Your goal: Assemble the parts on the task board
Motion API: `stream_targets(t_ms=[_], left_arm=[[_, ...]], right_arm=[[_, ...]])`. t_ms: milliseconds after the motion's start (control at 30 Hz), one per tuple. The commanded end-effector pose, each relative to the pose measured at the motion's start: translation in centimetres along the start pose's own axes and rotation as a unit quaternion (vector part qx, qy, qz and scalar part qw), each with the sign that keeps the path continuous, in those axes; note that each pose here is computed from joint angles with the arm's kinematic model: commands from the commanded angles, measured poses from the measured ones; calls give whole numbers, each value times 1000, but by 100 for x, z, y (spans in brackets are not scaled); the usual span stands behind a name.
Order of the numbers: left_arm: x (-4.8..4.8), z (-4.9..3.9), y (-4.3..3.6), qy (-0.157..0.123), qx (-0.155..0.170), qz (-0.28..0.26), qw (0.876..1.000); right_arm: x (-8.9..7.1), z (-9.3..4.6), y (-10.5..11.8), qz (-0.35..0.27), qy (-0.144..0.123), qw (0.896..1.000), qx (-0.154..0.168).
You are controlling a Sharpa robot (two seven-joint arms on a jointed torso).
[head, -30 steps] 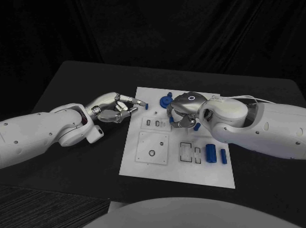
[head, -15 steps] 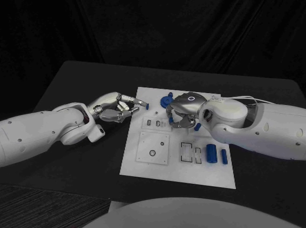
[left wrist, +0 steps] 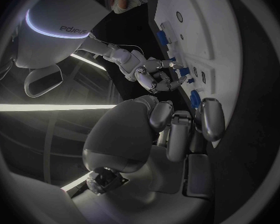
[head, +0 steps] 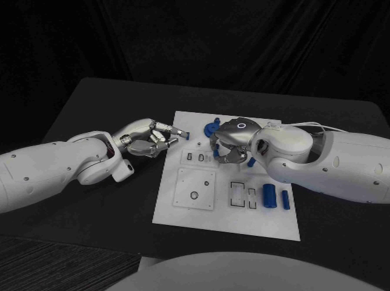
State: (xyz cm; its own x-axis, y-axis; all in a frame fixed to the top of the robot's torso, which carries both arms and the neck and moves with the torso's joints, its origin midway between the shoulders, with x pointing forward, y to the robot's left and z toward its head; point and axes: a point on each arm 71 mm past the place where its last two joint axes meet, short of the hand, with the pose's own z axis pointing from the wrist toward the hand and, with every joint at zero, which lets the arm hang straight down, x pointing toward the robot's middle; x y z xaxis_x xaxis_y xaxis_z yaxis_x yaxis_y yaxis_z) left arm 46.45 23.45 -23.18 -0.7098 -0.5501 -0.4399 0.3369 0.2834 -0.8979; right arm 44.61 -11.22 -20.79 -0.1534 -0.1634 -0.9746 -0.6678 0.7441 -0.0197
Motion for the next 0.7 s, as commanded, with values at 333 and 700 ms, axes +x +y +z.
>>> stream_targets(t_ms=[333,700], left_arm=[[25,32,-7,13,1,-10,1000],[32,42,0,17,-2,-12,1000]], right_arm=[[9,12,4,-4,2,1000,6],[11,14,11,-4,3,1000,3]])
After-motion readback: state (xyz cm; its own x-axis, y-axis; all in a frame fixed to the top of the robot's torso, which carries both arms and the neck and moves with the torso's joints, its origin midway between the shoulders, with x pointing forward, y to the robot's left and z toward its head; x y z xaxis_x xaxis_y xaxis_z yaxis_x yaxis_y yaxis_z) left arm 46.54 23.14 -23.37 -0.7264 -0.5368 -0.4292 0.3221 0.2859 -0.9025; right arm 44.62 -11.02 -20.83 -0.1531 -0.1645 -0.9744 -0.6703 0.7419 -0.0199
